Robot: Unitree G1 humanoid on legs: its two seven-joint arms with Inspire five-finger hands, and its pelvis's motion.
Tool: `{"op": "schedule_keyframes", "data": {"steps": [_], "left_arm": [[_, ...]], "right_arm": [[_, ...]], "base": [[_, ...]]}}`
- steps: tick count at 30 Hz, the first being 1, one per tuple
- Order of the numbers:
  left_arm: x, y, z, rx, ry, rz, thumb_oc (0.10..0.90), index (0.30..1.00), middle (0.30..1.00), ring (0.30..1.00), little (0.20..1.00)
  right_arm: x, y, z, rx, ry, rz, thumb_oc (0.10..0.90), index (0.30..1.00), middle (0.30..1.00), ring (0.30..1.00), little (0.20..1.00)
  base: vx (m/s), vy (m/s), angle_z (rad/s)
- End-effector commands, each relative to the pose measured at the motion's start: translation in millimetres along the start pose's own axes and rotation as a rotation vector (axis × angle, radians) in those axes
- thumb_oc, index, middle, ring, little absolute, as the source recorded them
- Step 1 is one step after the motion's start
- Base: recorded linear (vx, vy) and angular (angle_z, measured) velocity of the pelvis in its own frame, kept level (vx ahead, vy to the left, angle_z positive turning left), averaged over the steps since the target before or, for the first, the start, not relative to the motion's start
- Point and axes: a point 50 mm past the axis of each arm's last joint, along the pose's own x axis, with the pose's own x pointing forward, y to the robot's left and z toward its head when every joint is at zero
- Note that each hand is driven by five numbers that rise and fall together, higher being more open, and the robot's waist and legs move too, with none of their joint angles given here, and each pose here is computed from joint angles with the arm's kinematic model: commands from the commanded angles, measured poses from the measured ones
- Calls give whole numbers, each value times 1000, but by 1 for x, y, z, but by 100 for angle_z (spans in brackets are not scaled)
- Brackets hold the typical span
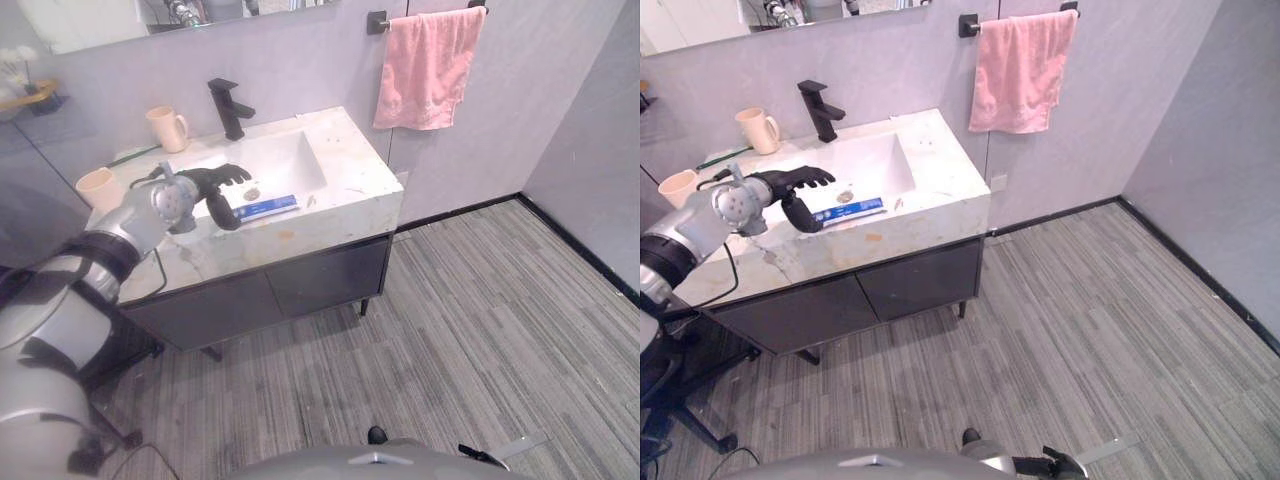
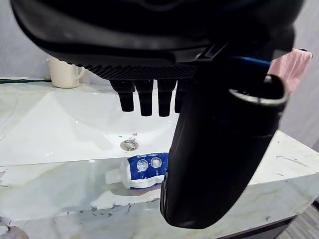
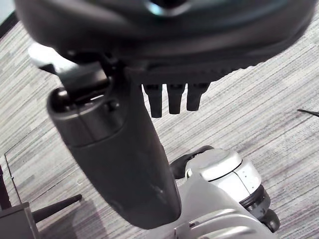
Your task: Organize the bathroom.
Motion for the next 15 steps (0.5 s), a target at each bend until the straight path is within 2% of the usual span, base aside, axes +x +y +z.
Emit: {"op": "schedule_keyframes", "data": {"steps": [1, 15], "left_arm": [[-16, 85, -2, -41, 39, 311, 800, 900, 900, 900, 900], [-19, 93, 4, -45, 42, 362, 800, 900, 900, 900, 900]], "right_arm": [[0, -6, 4, 26, -34, -31, 800, 900, 900, 900, 900], [-1, -8, 2, 27, -37, -30, 800, 900, 900, 900, 900]], "base": [[0, 0, 0], [0, 0, 0]]}}
